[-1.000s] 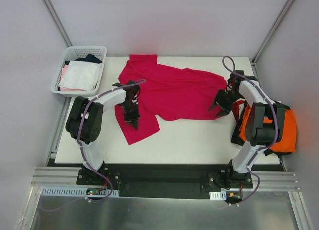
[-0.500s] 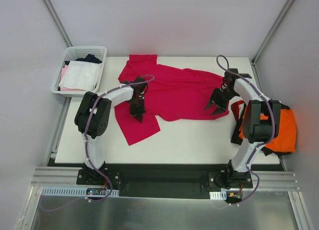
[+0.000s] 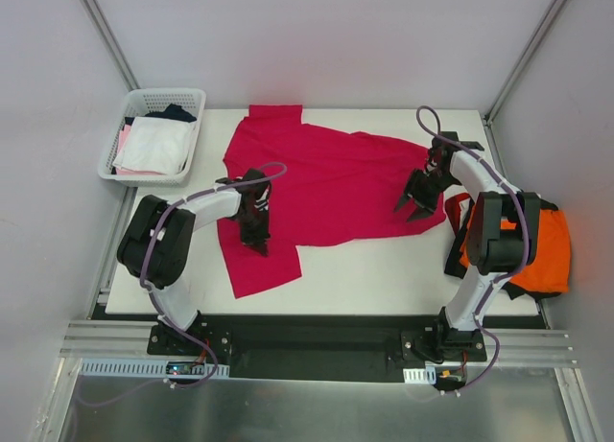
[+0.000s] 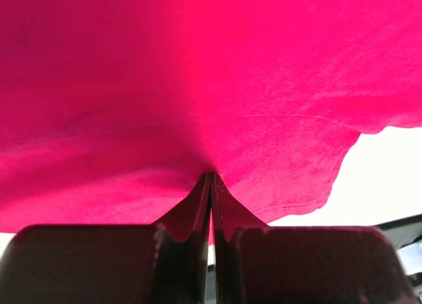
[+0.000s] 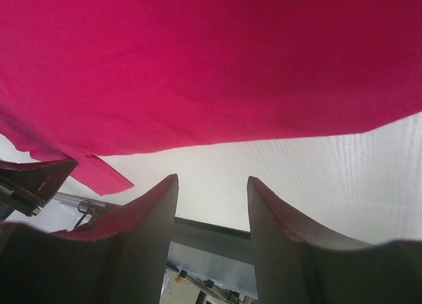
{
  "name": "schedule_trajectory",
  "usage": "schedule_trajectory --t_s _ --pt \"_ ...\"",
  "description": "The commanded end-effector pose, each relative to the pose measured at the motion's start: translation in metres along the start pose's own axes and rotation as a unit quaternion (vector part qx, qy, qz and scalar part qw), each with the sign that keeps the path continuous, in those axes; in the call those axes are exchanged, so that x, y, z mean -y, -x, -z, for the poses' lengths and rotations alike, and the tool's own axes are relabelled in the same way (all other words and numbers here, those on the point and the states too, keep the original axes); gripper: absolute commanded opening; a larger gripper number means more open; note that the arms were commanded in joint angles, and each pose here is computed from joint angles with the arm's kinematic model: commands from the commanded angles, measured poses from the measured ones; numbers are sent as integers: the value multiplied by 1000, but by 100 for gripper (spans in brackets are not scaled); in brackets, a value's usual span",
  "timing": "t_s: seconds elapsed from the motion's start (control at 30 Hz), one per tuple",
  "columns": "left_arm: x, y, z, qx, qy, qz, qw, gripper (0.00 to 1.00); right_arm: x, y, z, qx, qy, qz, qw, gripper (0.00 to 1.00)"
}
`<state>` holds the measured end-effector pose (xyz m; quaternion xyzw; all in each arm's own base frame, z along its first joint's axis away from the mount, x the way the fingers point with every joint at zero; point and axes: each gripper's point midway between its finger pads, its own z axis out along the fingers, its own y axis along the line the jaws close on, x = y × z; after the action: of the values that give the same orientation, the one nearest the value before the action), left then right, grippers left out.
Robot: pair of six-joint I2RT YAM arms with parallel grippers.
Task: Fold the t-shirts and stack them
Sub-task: Flatten the tshirt out
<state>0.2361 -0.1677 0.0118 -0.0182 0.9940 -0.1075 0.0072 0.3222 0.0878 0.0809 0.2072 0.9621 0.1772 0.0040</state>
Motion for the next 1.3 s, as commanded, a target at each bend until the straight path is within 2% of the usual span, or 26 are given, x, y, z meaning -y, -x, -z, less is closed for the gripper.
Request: schedule_trajectory --t_s 0.0,0.2,0.33,0.37,0.53,0.67,0.87,1.13,1.27 --pt "-40 -57 -10 -79 63 -9 995 0 1 -4 -1 -1 -10 -2 1000 49" --pt "-47 -59 -5 -77 76 -15 994 0 18 1 3 23 -48 3 999 50" --pt "-40 -50 4 -64 71 -15 995 0 44 10 17 57 -80 -28 995 56" --pt "-34 -41 10 -50 64 -16 997 0 50 13 24 71 -88 -34 993 60" --pt "-17 -11 39 -2 55 -23 998 0 77 25 46 100 -111 -49 988 62" --pt "-3 11 60 22 49 -31 998 2 96 27 57 108 -136 -67 983 62" --pt "6 21 67 30 40 -30 998 3 108 23 48 98 -149 -73 981 62" --pt "40 30 100 59 -33 -24 997 4 116 32 21 89 -94 -109 986 59" --pt "38 29 108 72 -31 -31 996 4 107 36 5 82 -52 -120 988 58"
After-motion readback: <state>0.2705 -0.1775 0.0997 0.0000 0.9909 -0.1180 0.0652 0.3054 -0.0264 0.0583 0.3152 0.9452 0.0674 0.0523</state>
